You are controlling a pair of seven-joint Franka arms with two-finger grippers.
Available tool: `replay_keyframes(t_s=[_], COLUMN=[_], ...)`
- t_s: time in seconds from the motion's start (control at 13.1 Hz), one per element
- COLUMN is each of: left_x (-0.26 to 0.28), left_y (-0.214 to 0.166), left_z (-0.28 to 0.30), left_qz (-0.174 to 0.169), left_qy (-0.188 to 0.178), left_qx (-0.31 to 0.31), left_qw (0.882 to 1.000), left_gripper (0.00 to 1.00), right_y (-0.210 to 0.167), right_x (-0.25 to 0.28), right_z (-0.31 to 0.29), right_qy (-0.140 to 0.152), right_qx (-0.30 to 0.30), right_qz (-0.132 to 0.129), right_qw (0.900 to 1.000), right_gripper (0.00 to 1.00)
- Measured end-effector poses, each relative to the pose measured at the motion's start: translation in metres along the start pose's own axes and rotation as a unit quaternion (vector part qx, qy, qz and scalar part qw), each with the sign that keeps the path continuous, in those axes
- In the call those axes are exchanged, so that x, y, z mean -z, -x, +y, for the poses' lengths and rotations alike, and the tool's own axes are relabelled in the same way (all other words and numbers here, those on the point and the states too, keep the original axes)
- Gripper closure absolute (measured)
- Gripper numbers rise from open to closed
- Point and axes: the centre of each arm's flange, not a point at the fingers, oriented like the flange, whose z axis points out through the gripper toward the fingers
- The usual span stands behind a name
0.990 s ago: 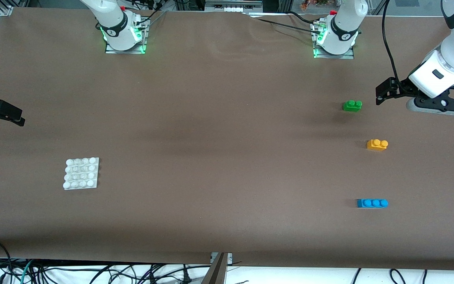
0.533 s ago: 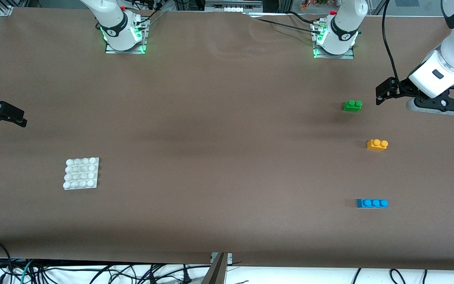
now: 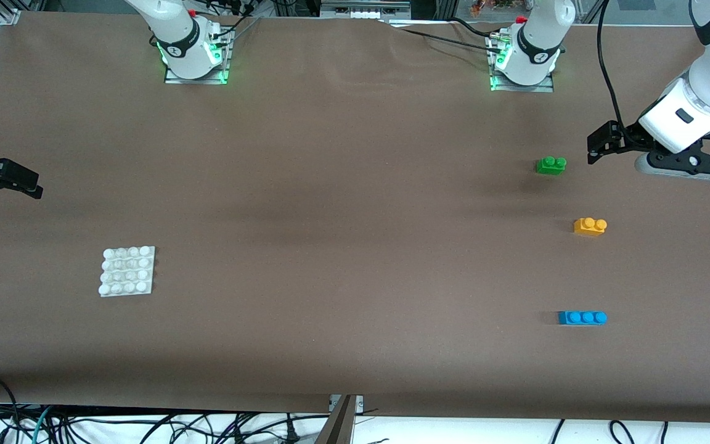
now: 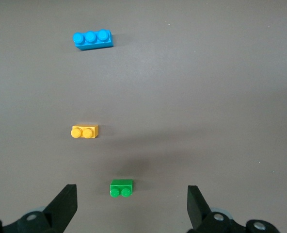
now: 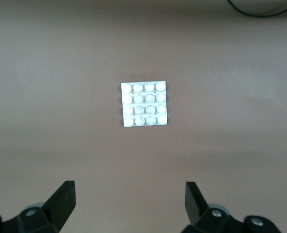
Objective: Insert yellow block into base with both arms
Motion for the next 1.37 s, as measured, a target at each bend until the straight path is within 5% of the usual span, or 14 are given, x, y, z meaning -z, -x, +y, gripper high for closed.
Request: replay_keyframes(t_s=[0.99, 1.37], left_x=[0.000, 0.000], left_y=[0.000, 0.000], left_z=[0.000, 0.000], left_qz=[0.000, 0.000], left_qy=[0.000, 0.000], left_qx=[0.000, 0.000], left_qw=[1.000, 1.000], left_gripper=[0.00, 0.00], right_y=[-0.001, -0.017], right_x=[-0.006, -0.058], right_z=[0.000, 0.000], right_qy=[0.000, -0.001], right_qx=[0.000, 0.000], right_qz=[-0.006, -0.042], right_qw=[1.000, 0.999], right_gripper=[0.00, 0.00])
